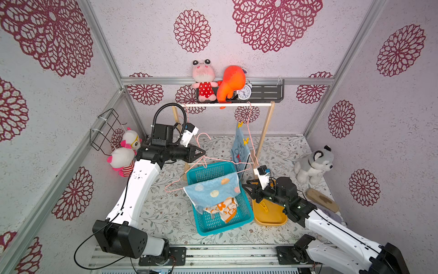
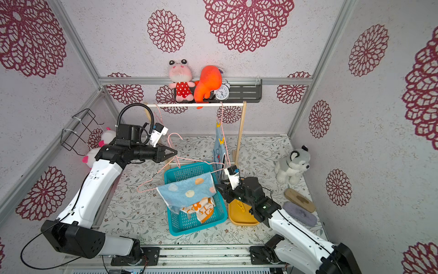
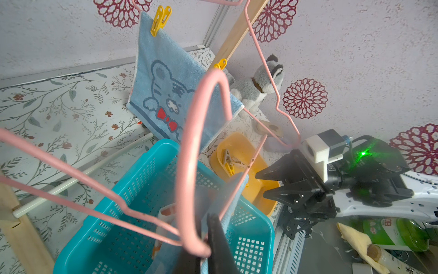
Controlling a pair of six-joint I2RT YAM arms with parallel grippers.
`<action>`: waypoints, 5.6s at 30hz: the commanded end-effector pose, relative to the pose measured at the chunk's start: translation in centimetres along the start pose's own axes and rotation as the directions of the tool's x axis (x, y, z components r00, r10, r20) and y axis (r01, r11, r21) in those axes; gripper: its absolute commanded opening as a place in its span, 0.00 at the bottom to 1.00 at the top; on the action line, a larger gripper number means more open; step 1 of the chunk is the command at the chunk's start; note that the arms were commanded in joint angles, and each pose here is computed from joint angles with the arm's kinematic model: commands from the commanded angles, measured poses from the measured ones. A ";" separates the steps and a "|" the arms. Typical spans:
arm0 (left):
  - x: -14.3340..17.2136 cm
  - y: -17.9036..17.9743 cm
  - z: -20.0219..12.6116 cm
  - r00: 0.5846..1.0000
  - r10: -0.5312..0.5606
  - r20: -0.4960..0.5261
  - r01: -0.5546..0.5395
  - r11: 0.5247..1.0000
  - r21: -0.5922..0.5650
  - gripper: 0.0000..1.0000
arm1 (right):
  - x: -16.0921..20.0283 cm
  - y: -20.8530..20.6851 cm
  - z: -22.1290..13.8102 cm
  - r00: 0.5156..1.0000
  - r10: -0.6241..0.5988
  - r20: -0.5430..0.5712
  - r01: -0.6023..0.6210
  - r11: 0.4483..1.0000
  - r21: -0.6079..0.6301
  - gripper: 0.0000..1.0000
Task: Remove the clothespins securing towels to the hanger
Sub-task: Remove the towel from the hanger, then place the towel in the basket, then place the hanger at the clothesline.
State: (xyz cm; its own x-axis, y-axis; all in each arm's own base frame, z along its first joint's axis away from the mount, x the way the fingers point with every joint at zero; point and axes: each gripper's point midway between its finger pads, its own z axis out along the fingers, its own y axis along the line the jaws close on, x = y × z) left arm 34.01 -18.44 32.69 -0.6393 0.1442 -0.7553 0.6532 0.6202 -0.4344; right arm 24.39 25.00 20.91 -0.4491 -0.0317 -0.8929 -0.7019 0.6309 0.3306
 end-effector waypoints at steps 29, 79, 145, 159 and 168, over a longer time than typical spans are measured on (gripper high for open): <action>-0.6 -1.0 -0.7 0.998 0.044 0.036 -0.044 0.999 0.005 0.00 | -4.0 3.2 2.9 0.997 -0.049 0.060 0.052 0.997 -0.057 0.00; -1.4 6.0 -1.4 0.995 0.027 0.098 0.014 0.919 -0.394 0.00 | -17.6 18.1 -1.3 0.851 -0.513 0.115 0.525 0.823 -0.215 0.00; -17.6 2.6 -4.7 0.884 0.257 0.391 0.111 0.698 -0.708 0.00 | -5.3 5.7 -3.2 0.963 -0.266 0.047 0.262 0.962 0.070 0.63; -17.1 7.1 -0.1 0.910 0.202 0.361 0.143 0.666 -0.732 0.00 | -5.1 4.6 -4.1 0.969 -0.238 0.066 0.231 0.968 0.098 0.63; -15.3 8.6 -0.1 0.919 0.161 0.361 0.176 0.651 -0.738 0.08 | -5.0 4.3 -3.8 0.971 -0.232 0.063 0.225 0.969 0.102 0.63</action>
State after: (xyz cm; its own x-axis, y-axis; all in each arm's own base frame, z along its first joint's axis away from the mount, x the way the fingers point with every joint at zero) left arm 50.02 -16.02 38.47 -0.3888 0.0044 -0.9213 0.0362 0.9993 -0.0106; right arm 21.13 25.15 27.09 -0.2432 -0.1706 -0.9549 -0.7408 0.6682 0.0693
